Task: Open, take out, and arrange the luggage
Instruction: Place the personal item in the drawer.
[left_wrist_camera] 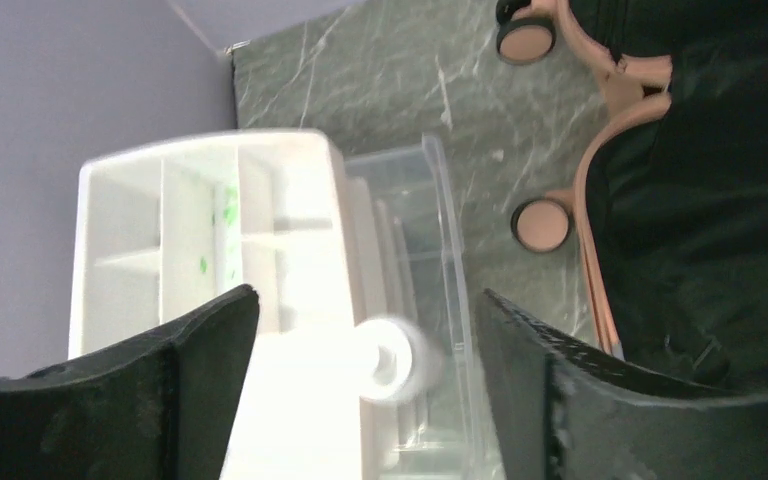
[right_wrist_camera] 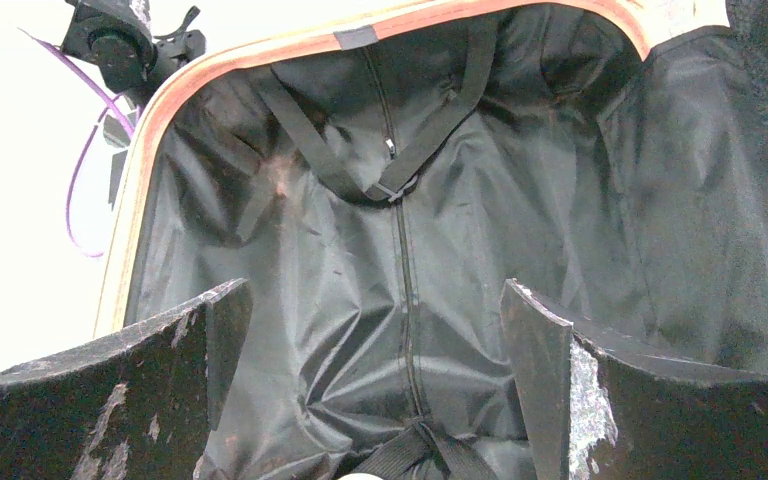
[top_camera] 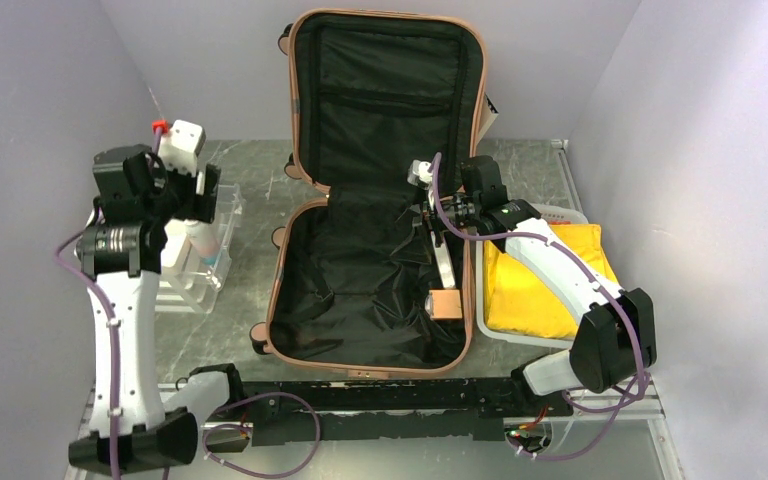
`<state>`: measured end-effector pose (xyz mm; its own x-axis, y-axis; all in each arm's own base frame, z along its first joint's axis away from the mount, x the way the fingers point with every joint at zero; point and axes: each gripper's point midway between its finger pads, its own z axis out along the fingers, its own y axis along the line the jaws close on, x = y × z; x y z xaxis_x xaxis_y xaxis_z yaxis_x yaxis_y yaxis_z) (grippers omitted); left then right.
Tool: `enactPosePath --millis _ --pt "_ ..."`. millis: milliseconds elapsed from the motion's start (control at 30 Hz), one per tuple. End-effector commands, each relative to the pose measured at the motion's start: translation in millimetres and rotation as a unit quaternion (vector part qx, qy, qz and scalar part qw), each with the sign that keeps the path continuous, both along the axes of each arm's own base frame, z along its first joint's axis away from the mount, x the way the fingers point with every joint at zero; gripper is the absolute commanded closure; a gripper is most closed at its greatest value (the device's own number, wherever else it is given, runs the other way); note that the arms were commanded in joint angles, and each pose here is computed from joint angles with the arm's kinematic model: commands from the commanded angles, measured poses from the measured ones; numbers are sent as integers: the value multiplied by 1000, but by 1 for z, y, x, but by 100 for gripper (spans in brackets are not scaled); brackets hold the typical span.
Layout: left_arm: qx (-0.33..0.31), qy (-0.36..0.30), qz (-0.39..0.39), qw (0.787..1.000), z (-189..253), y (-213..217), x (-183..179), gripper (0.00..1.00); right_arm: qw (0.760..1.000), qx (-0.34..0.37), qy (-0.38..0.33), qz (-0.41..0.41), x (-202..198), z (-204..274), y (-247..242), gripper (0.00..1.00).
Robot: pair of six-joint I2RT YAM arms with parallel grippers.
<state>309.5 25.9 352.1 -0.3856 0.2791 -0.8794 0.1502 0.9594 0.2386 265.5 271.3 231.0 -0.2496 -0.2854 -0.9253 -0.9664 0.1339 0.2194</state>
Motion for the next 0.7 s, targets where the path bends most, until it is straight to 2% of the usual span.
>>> enactPosePath --millis 0,167,233,367,667 --pt "30 31 18 999 -18 9 -28 26 1000 12 -20 18 -2 7 1 0" --pt "37 49 26 998 -27 12 -36 75 999 13 -22 20 -2 9 0 0" --pt "34 51 28 998 -29 12 -38 87 999 15 -23 20 -3 9 -1 0" --pt "33 68 35 997 -39 14 -39 93 999 16 -19 22 -3 9 -2 0" --pt "39 64 44 996 -49 21 -11 94 999 18 -17 21 -2 9 -3 0"
